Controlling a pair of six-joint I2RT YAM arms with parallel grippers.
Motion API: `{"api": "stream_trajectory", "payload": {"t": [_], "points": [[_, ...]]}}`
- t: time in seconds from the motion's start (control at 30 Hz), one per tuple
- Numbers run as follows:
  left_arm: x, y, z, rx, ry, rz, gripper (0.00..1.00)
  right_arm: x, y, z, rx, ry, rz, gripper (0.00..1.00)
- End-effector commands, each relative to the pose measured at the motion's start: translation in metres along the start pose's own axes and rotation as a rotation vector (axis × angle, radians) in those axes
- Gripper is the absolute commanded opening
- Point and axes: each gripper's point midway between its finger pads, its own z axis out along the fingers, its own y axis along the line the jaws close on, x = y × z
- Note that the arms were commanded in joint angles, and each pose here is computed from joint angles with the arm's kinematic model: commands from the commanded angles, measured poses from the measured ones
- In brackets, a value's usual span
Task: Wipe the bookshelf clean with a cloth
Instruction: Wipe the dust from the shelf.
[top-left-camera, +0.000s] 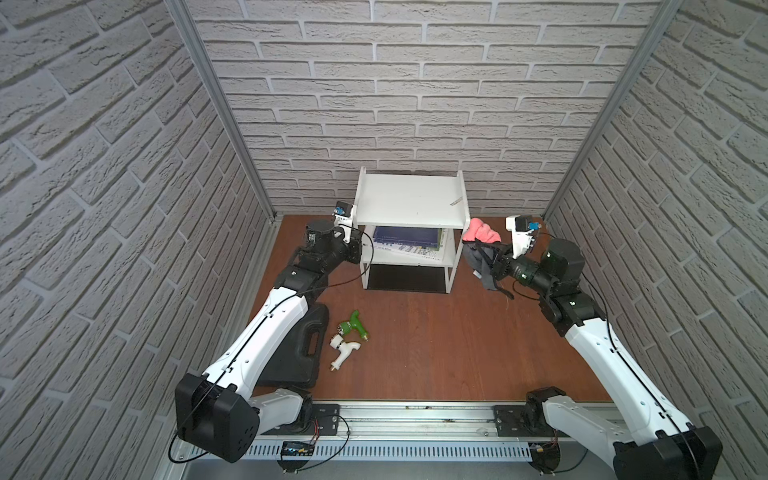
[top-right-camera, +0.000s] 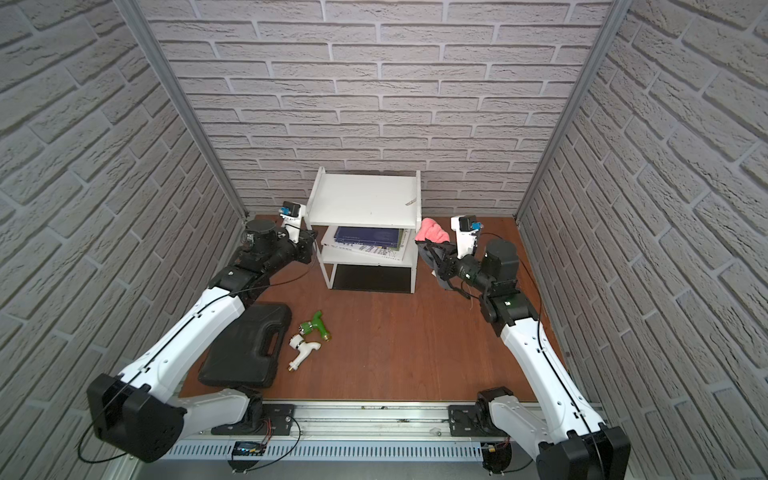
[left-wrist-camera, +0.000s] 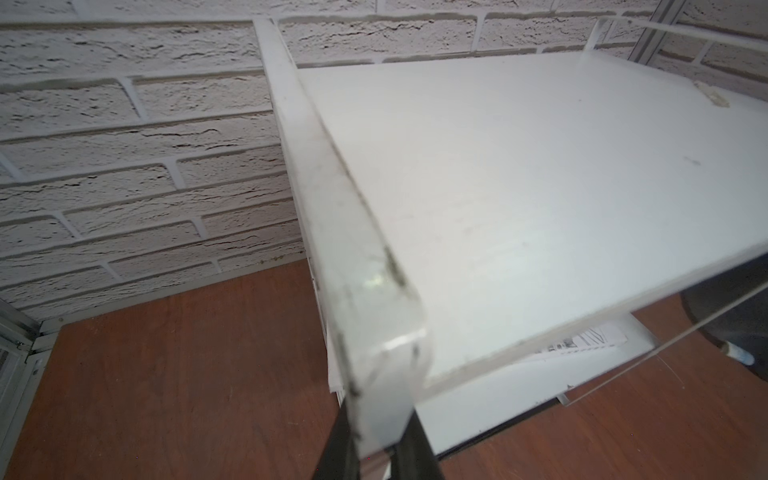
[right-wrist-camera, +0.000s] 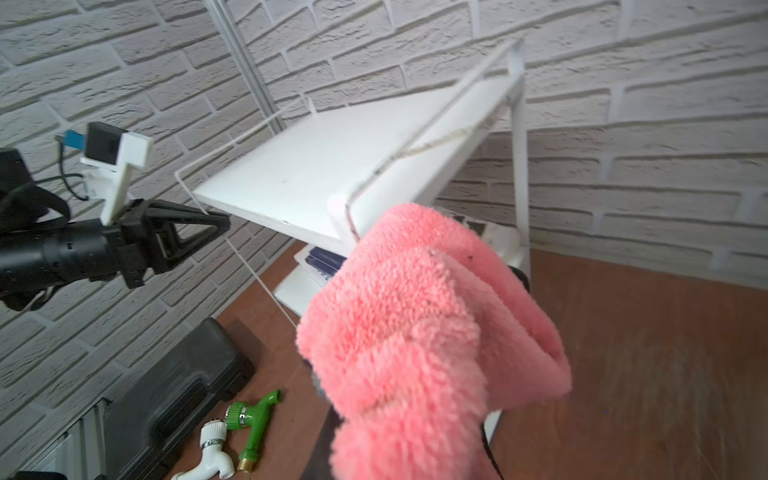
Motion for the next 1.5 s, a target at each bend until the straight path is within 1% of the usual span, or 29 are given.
{"api": "stream_trajectory", "payload": {"t": [0.0,0.03,0.07,0.13,0.2,0.27,0.3,0.33,0.37,0.4,0.47,0.5,0.63,0.7,0.77,0.83,0.93,1.0,1.03,1.07,1.1,1.13,1.2,1.23,1.27,1.33,1.37,1.43,1.47], "points": [[0.024,0.015,-0.001,-0.071,0.103,-0.052,0.00,-0.002,0.004,0.019,-0.031,0.007,-0.076,0.03],[0.024,0.014,-0.002,-0.065,0.105,-0.049,0.00,0.015,-0.008,0.023,0.012,0.051,-0.054,0.03],[0.024,0.013,-0.004,-0.061,0.106,-0.046,0.00,0.041,-0.022,0.026,0.057,0.110,-0.015,0.03],[0.026,0.010,-0.006,-0.042,0.107,-0.035,0.00,0.088,-0.037,0.028,0.088,0.180,0.055,0.03],[0.025,0.008,-0.009,-0.030,0.105,-0.022,0.00,0.123,-0.046,0.026,0.106,0.222,0.104,0.03],[0.025,0.007,-0.012,-0.029,0.108,-0.011,0.00,0.135,-0.050,0.020,0.135,0.246,0.113,0.02],[0.024,0.008,-0.014,-0.031,0.107,-0.007,0.02,0.133,-0.045,0.016,0.122,0.242,0.102,0.03],[0.022,0.007,-0.017,-0.030,0.099,-0.005,0.07,0.127,-0.036,0.012,0.085,0.226,0.084,0.03],[0.019,0.007,-0.022,-0.029,0.087,-0.003,0.19,0.118,-0.024,0.008,0.034,0.202,0.063,0.03],[0.017,0.007,-0.025,-0.031,0.076,-0.001,0.29,0.109,-0.012,0.005,-0.012,0.175,0.045,0.03],[0.010,0.008,-0.038,-0.047,0.041,-0.008,0.43,0.095,0.011,-0.003,-0.106,0.134,0.020,0.03],[0.006,0.009,-0.045,-0.059,0.020,-0.017,0.48,0.089,0.021,-0.006,-0.147,0.118,0.018,0.03],[0.007,0.014,-0.076,-0.101,-0.009,-0.040,0.52,0.065,0.068,-0.015,-0.363,0.065,0.034,0.03],[0.011,0.010,-0.089,-0.087,-0.020,-0.042,0.53,0.056,0.089,-0.017,-0.441,0.044,0.023,0.03],[0.011,-0.006,-0.100,0.001,-0.054,-0.039,0.54,0.049,0.105,-0.017,-0.487,0.033,0.001,0.03],[0.006,-0.029,-0.109,0.135,-0.093,-0.029,0.56,0.041,0.114,-0.016,-0.505,0.021,-0.007,0.03],[0.003,-0.056,-0.115,0.287,-0.115,-0.026,0.57,0.031,0.113,-0.010,-0.476,0.001,0.026,0.03],[0.001,-0.082,-0.118,0.437,-0.132,-0.001,0.59,0.026,0.114,-0.008,-0.482,-0.012,0.045,0.02],[0.002,-0.091,-0.118,0.488,-0.135,0.013,0.58,0.023,0.116,-0.009,-0.496,-0.023,0.046,0.03],[0.002,-0.092,-0.115,0.484,-0.136,0.021,0.58,0.018,0.117,-0.010,-0.495,-0.042,0.039,0.02],[0.002,-0.083,-0.108,0.418,-0.130,0.016,0.58,0.010,0.117,-0.011,-0.479,-0.063,0.024,0.03],[0.003,-0.067,-0.101,0.321,-0.118,0.001,0.58,0.000,0.116,-0.012,-0.450,-0.085,-0.011,0.03],[0.006,-0.033,-0.091,0.123,-0.099,-0.024,0.59,-0.021,0.103,-0.008,-0.315,-0.084,-0.051,0.03],[0.006,-0.022,-0.088,0.058,-0.099,-0.032,0.60,-0.033,0.094,-0.006,-0.232,-0.082,-0.075,0.03],[0.005,-0.015,-0.086,0.023,-0.109,-0.035,0.60,-0.046,0.086,-0.005,-0.161,-0.082,-0.090,0.03],[0.000,-0.008,-0.082,-0.016,-0.149,-0.037,0.62,-0.071,0.080,-0.003,-0.079,-0.089,-0.152,0.03],[-0.006,-0.005,-0.078,-0.025,-0.171,-0.032,0.63,-0.093,0.078,-0.002,-0.035,-0.120,-0.192,0.03],[-0.011,-0.008,-0.069,-0.001,-0.173,-0.013,0.63,-0.123,0.076,0.006,0.008,-0.156,-0.229,0.02],[-0.014,-0.012,-0.064,0.024,-0.173,-0.003,0.63,-0.143,0.078,0.008,0.025,-0.189,-0.256,0.03]]}}
